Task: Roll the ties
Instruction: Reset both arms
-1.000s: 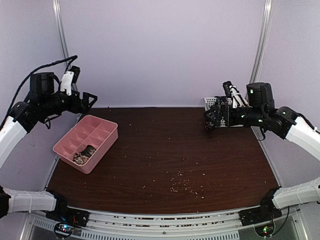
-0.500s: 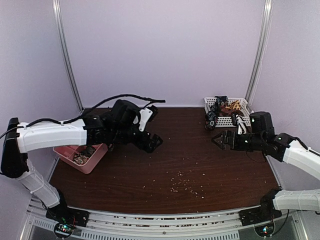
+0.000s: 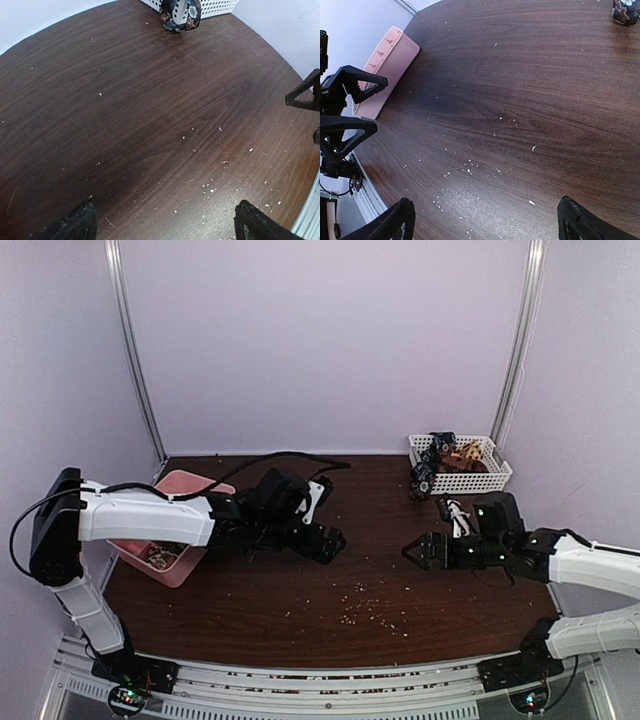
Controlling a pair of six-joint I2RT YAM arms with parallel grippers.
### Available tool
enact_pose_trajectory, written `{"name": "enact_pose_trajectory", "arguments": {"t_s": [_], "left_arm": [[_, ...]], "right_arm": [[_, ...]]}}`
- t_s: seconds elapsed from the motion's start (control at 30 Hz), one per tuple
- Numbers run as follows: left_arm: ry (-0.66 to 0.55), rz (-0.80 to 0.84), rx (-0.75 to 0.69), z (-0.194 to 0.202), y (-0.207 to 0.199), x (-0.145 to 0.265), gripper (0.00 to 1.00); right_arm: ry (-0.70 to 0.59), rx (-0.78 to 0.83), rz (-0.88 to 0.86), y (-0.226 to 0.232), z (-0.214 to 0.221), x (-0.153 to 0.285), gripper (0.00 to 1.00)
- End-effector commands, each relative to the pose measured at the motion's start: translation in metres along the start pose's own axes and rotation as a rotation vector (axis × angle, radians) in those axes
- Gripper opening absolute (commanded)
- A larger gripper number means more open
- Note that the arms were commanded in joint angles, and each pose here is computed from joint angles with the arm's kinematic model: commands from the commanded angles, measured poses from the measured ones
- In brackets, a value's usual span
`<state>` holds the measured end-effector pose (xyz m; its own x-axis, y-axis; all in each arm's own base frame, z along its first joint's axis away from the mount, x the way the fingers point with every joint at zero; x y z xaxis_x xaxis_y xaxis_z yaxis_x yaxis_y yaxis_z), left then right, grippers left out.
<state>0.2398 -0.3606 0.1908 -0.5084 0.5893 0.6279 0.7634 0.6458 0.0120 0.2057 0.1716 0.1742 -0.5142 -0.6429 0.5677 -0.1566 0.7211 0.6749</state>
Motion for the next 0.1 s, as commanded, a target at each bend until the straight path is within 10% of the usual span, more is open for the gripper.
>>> {"name": "enact_pose_trajectory", "arguments": {"t_s": [0.0, 0.07], "left_arm": [[-0.075, -0.016, 0.022, -0.0109, 0.0002, 0.0054, 0.98], [-0.081, -0.030, 0.020, -0.0127, 0.0017, 0.0073, 0.98]], "right_arm": [[-0.056, 0.035, -0.007, 0.0113, -0.0149, -0.0010, 0.99], [-0.069, 0.049, 0.000, 0.0146, -0.0199, -0.0005, 0.99]]}}
Point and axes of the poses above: each gripper's point midway between its finger pads, its own x axis back along the fingers, its own y axis along the line the jaws close on, z = x × y, the point moved 7 cm from there along x, back along the fingers, and after that the axes turned 15 degrees about -x, right-handed, at the moved point
